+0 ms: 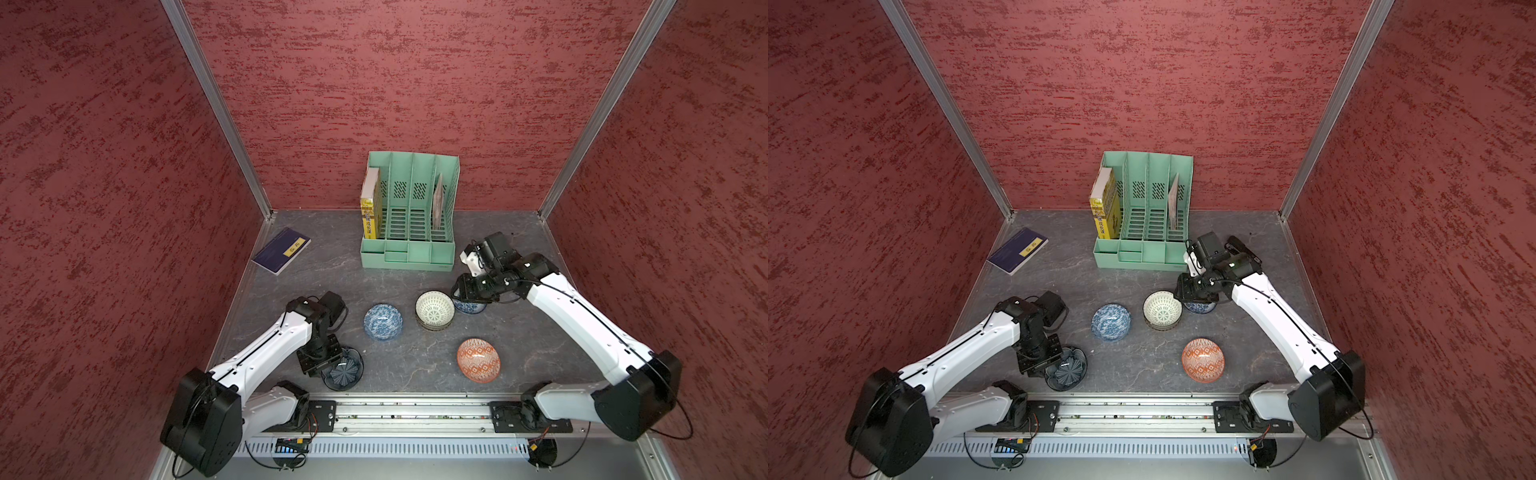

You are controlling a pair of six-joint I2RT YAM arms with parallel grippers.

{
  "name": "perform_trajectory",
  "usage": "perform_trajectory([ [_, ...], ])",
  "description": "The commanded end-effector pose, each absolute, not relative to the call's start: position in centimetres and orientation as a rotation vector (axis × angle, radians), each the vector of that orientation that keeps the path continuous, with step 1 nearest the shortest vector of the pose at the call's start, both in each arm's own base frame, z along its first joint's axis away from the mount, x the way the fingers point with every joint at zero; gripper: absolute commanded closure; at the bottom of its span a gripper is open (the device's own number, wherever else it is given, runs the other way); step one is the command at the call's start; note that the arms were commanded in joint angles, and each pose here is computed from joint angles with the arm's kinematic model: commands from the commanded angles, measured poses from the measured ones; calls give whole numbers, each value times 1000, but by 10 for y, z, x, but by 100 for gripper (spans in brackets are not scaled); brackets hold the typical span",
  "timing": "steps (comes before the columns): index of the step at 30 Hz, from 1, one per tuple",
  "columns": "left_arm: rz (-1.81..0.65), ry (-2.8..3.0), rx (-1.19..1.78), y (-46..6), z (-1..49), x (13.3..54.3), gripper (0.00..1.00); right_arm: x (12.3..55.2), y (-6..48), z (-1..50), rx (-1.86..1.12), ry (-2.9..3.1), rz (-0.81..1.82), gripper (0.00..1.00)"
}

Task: Stack the bowls
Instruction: Pick up the bowl from the center of the board.

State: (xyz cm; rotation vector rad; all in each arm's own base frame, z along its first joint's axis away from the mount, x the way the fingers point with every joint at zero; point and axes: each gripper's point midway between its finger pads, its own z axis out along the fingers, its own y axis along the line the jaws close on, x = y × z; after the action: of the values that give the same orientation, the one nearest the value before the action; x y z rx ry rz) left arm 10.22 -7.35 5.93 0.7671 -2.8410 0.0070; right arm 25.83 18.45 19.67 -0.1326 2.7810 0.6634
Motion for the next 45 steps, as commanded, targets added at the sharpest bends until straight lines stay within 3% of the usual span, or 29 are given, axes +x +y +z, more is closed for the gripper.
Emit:
perform_trajectory([
  [1, 30, -2869, 761, -77, 55, 110, 63, 255, 184, 201, -150, 2768, 678, 56],
  [7, 38, -2864, 764, -77, 52, 114, 70, 255, 183, 197, -152, 2781, 668, 56],
  [14, 67, -2869, 752, -80, 52, 116, 86, 255, 182, 196, -149, 2784, 659, 57],
  [19, 85, -2865, 741, -82, 52, 116, 89, 255, 181, 196, -148, 2783, 650, 57],
  [24, 94, -2859, 736, -82, 53, 113, 100, 255, 180, 195, -147, 2787, 648, 57],
  [35, 130, -2885, 704, -81, 80, 99, 100, 255, 181, 197, -148, 2785, 655, 57],
  [45, 342, -2973, 623, -96, 138, 108, 100, 252, 187, 206, -156, 2776, 710, 59],
])
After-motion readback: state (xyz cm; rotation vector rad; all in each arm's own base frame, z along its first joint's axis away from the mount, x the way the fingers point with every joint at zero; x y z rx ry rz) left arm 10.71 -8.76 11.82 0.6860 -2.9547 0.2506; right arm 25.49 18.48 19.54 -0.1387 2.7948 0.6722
